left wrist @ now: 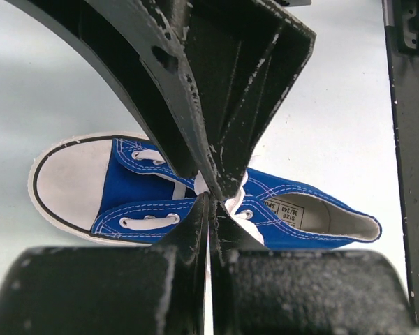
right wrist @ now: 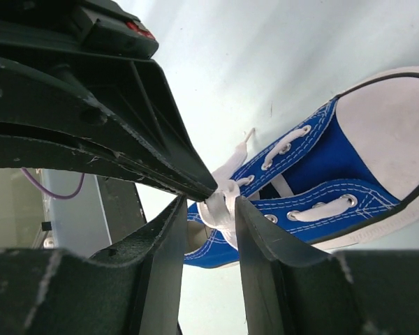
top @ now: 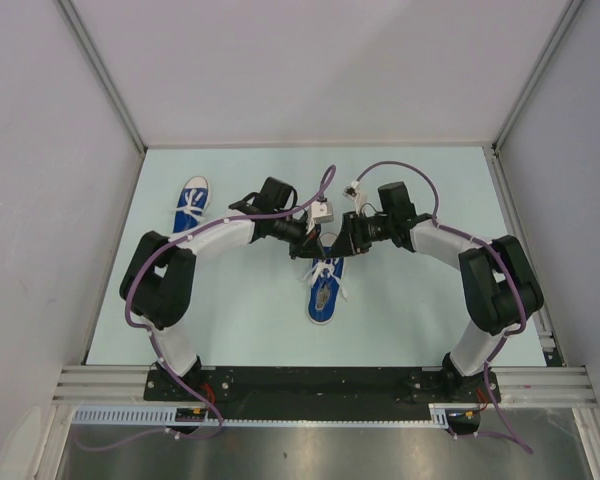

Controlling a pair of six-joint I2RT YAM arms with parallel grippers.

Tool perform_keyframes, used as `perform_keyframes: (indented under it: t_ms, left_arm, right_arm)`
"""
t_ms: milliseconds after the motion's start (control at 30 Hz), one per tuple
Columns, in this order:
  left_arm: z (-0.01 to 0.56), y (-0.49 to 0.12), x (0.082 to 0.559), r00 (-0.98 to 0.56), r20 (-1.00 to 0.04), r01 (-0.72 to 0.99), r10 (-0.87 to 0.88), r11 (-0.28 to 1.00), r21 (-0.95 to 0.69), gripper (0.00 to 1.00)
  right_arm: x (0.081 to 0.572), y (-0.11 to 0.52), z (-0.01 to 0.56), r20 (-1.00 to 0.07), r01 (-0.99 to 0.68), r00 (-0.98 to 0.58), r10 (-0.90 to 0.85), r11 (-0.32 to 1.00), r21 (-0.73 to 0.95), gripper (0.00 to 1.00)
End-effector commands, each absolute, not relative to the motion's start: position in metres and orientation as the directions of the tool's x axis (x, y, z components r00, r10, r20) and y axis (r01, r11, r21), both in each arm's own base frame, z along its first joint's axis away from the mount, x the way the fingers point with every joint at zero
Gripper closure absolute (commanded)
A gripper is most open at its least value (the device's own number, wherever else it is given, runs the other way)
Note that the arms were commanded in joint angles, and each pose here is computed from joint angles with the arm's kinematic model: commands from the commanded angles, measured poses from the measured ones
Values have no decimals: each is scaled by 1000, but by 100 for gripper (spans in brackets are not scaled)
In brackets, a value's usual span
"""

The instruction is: Tie the shoes

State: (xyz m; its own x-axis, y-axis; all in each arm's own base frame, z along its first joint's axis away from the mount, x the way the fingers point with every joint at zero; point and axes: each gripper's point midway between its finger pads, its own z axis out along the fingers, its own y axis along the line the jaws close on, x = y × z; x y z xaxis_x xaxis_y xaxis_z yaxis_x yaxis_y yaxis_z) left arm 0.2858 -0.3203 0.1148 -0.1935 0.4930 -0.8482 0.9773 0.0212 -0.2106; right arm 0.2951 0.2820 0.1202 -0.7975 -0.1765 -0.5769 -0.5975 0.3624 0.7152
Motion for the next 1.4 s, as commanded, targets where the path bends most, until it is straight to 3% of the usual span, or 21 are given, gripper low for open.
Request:
perform_keyframes:
  t_ms: [0, 333, 433, 467, 567, 633, 700, 800, 1167, 1367]
  left_arm:
    - [143, -326, 286, -106, -895, 989, 433, -47, -140, 100]
    - [145, -327, 287, -98, -900, 990, 424, -52, -133, 100]
    - [144, -327, 287, -99, -899, 990, 425, -50, -133, 100]
    - [146, -328, 287, -96, -901, 990, 423, -52, -130, 100]
    - [146, -326, 285, -100, -900, 990, 425, -52, -134, 100]
    - [147, -323, 287, -115, -889, 990, 442, -25, -141, 88]
    - [153, -310, 290, -170, -883, 985, 438, 44, -168, 64]
    - [163, -292, 293, -183, -898, 981, 399, 129, -143, 57]
    - [124, -272, 239, -448, -800, 893, 400, 236, -382, 44]
    - [112, -279, 244, -507, -776, 861, 376, 258, -438, 43]
  right_arm:
    - [297, 291, 134, -612, -633, -771, -175, 309, 710, 62]
    - [291, 290, 125, -598, -629, -776, -200, 313, 711, 78]
    - [292, 289, 124, -598, -630, -775, -203, 319, 708, 90]
    - [292, 289, 124, -599, -630, -775, -202, 323, 707, 100]
    - [294, 287, 124, -603, -632, -772, -200, 338, 697, 100]
    - [296, 284, 124, -609, -635, -768, -198, 360, 684, 100]
    - [299, 282, 127, -615, -634, -766, -186, 376, 676, 100]
    - [301, 280, 129, -612, -625, -771, -175, 388, 677, 100]
    - [308, 275, 129, -591, -579, -795, -136, 461, 672, 100]
    - [307, 273, 126, -584, -573, -799, -142, 475, 668, 100]
